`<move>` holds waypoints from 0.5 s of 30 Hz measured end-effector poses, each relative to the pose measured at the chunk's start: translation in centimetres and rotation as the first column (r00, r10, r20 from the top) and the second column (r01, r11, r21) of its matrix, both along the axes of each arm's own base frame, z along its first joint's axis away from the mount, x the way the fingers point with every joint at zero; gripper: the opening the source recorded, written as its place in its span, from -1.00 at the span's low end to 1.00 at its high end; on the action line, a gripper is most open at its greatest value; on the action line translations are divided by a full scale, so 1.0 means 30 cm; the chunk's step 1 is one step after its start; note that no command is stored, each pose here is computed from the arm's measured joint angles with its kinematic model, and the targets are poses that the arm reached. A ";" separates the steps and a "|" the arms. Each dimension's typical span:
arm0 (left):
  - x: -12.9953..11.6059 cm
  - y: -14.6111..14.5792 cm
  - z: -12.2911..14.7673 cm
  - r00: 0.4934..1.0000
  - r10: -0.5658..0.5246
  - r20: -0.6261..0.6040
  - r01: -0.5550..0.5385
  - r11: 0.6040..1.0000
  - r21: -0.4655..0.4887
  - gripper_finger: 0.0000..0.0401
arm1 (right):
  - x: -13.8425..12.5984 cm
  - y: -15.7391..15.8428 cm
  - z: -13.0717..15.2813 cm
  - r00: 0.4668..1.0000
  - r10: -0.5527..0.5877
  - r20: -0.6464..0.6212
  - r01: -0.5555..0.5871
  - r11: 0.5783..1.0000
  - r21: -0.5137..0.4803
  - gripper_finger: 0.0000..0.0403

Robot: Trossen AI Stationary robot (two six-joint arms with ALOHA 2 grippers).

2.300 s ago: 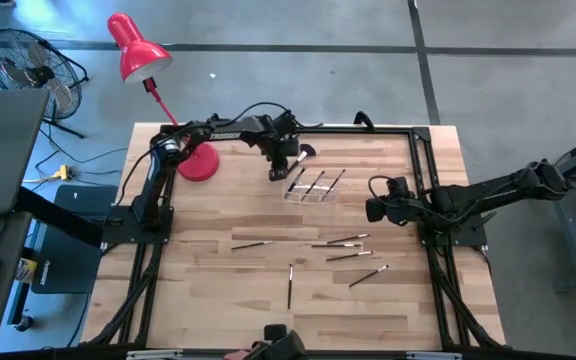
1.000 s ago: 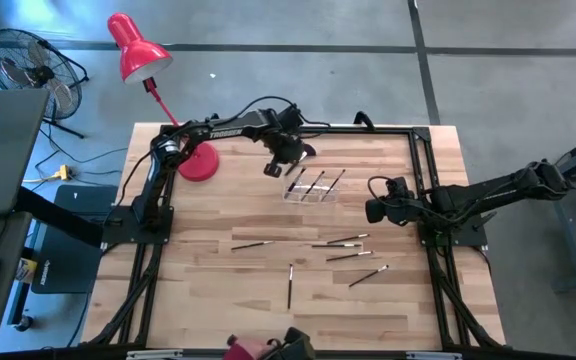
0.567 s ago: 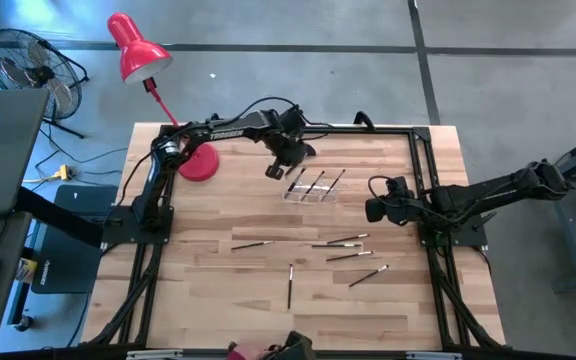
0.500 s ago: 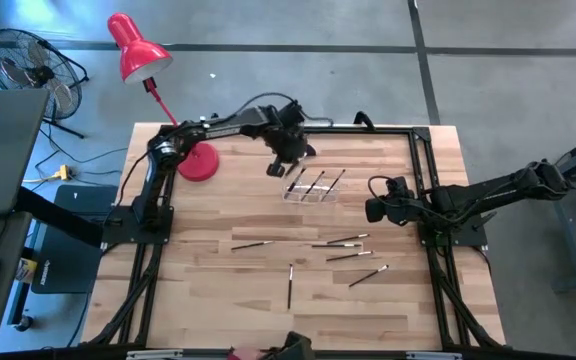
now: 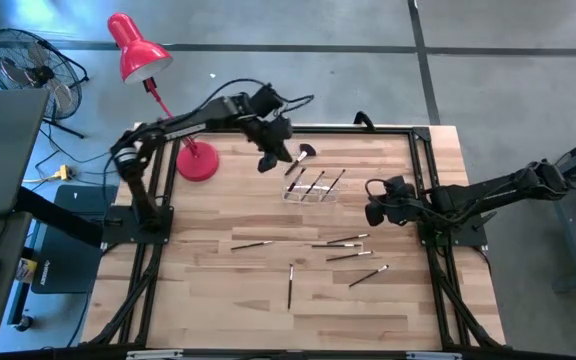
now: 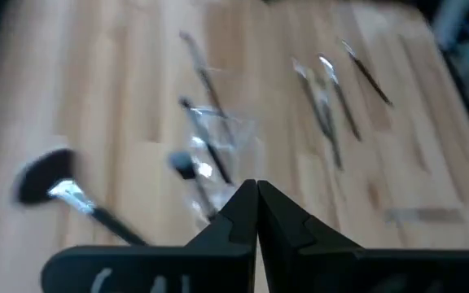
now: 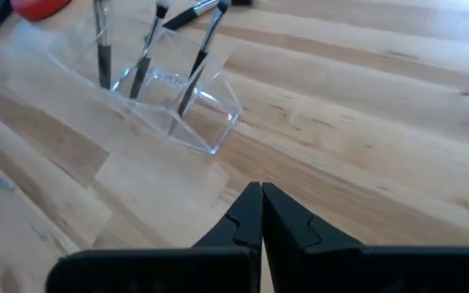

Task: Put items in baskets/containers
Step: Adjust the transparent organizer

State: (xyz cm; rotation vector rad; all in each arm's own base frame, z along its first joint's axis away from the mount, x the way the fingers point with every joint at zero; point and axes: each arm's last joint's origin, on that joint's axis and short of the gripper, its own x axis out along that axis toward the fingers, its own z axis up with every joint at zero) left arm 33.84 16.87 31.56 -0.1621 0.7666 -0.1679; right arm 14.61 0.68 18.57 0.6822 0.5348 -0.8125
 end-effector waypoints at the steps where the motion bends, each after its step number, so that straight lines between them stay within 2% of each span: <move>1: -0.004 -0.016 -0.006 0.999 0.049 0.018 -0.049 0.999 0.006 -1.00 | 0.000 0.000 0.000 1.000 0.011 -0.007 -0.011 1.000 -0.006 -1.00; 4: -0.040 -0.096 -0.056 0.986 0.165 0.020 -0.164 0.986 -0.038 -1.00 | 0.001 0.002 -0.001 0.998 0.054 -0.029 -0.055 0.998 -0.011 -1.00; 7: -0.050 -0.185 -0.093 0.961 0.256 0.101 -0.249 0.965 -0.083 -1.00 | 0.010 0.008 0.003 0.986 0.161 -0.050 -0.162 0.987 -0.021 -1.00; 12: -0.069 -0.328 -0.153 0.920 0.380 0.099 -0.362 0.917 -0.166 -1.00 | 0.042 0.000 0.025 0.941 0.338 -0.008 -0.338 0.940 -0.040 -1.00; 15: -0.082 -0.419 -0.185 0.907 0.418 0.052 -0.406 0.901 -0.151 -1.00 | 0.068 -0.024 0.038 0.921 0.388 0.032 -0.386 0.920 -0.070 -1.00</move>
